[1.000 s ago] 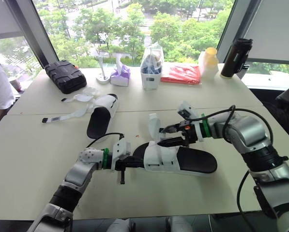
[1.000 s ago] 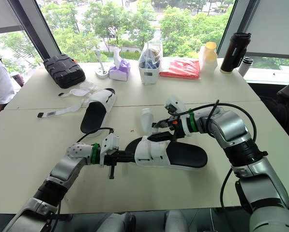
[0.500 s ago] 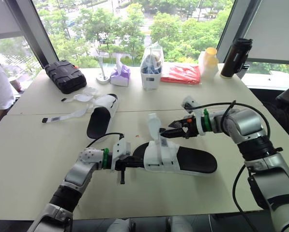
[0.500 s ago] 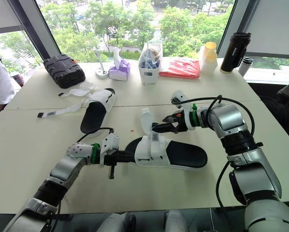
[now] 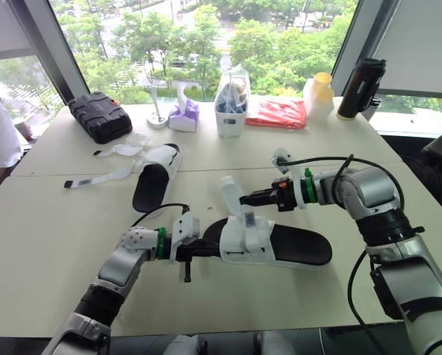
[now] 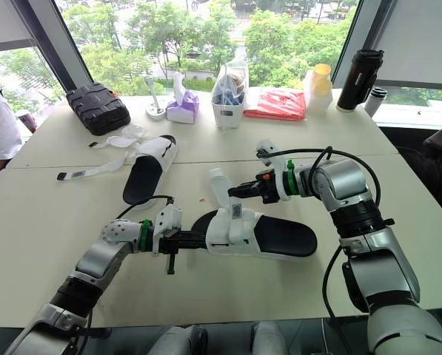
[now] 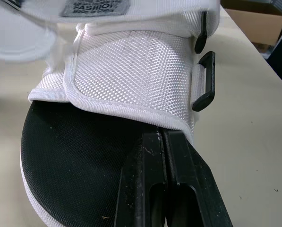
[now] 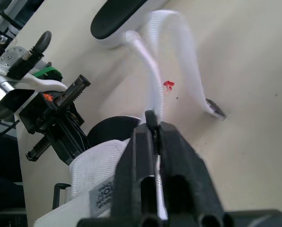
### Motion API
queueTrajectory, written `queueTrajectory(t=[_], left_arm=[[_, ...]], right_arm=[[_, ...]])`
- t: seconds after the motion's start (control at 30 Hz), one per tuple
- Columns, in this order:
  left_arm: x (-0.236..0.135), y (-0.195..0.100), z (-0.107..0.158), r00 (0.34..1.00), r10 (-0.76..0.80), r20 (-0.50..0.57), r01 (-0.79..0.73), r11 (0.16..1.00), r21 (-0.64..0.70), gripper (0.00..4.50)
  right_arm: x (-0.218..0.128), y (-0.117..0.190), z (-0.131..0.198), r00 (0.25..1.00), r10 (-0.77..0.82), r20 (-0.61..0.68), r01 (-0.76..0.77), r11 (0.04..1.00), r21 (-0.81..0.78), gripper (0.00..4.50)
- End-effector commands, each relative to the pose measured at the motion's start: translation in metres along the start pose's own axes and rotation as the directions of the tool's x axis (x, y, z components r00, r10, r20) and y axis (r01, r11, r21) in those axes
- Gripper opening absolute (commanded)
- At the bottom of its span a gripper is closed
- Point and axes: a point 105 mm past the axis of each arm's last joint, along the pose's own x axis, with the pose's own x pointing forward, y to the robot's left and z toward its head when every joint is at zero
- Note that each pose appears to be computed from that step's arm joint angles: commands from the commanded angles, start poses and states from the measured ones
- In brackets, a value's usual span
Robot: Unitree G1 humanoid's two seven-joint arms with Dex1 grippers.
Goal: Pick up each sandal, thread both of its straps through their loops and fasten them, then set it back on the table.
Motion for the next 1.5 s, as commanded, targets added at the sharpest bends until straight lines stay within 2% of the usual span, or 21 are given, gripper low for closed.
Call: queueTrajectory(t=[0.03,0.3,0.47,0.7,1.0,1.13,1.2,1.5], left_arm=[[0.004,-0.010,-0.022,0.997,-0.029,-0.074,0.024,0.998,-0.064,0.00],[0.005,-0.009,-0.021,0.997,-0.028,-0.069,0.024,0.997,-0.068,0.00],[0.006,-0.010,-0.022,0.998,-0.026,-0.064,0.021,0.996,-0.085,0.00],[0.008,-0.011,-0.022,0.997,-0.033,-0.064,0.027,0.996,-0.089,0.00],[0.007,-0.011,-0.022,0.997,-0.032,-0.067,0.026,0.996,-0.087,0.00],[0.007,-0.011,-0.022,0.997,-0.035,-0.068,0.029,0.996,-0.086,0.00],[0.008,-0.012,-0.022,0.997,-0.037,-0.068,0.031,0.996,-0.087,0.00],[0.008,-0.012,-0.022,0.997,-0.039,-0.068,0.034,0.996,-0.085,0.00]], right_arm=[[-0.008,0.010,0.013,0.999,0.020,0.042,-0.018,0.998,-0.056,0.04],[-0.029,0.023,0.022,0.997,0.023,0.073,-0.012,0.987,-0.160,0.04],[-0.038,0.025,0.021,0.997,-0.031,0.073,0.050,0.961,-0.271,0.04],[-0.027,0.018,0.004,0.995,-0.084,0.048,0.094,0.961,-0.261,0.04],[-0.017,0.021,-0.008,0.997,-0.061,0.047,0.071,0.966,-0.248,0.04],[-0.017,0.016,-0.012,0.995,-0.089,0.038,0.095,0.968,-0.233,1.47],[-0.017,0.013,-0.013,0.994,-0.103,0.035,0.108,0.967,-0.229,2.41],[-0.019,0.011,-0.009,0.993,-0.105,0.044,0.113,0.967,-0.230,2.41]])
